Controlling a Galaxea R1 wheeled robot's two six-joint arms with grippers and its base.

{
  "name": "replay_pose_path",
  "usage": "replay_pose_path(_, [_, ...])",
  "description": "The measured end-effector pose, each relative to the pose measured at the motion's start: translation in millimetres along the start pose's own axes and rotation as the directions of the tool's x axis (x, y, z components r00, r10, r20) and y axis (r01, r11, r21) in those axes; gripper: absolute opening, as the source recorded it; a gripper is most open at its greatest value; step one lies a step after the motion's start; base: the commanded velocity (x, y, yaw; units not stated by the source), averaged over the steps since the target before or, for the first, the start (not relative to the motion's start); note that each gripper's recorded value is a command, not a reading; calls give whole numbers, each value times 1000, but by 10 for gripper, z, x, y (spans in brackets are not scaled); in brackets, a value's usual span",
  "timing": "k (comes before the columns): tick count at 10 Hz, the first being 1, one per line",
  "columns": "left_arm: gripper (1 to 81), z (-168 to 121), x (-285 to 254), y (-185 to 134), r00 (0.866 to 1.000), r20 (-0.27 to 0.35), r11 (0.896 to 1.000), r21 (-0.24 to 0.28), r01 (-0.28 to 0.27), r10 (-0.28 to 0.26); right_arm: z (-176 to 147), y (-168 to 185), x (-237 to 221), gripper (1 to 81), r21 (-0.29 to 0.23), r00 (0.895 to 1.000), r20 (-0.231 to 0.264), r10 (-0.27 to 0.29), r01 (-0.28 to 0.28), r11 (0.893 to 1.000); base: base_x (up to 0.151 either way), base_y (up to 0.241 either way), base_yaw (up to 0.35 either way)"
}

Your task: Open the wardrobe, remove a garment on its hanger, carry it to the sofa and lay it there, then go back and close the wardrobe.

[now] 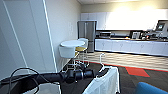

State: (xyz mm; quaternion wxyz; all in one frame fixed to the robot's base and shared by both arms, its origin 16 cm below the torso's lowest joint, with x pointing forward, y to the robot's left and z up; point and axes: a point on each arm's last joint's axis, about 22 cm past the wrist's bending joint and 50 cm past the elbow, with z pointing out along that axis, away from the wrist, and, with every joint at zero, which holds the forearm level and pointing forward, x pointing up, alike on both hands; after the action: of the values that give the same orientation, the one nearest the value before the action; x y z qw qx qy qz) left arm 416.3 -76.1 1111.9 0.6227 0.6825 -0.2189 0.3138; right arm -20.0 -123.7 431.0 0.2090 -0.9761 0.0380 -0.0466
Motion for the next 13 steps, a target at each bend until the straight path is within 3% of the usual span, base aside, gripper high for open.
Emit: replay_pose_path(13, [10, -33, -43, 87, 1000, 8, 1000, -15, -5, 5, -2, 4, -14, 811, -1, 1000, -8, 1, -1, 1000, 0, 0, -251])
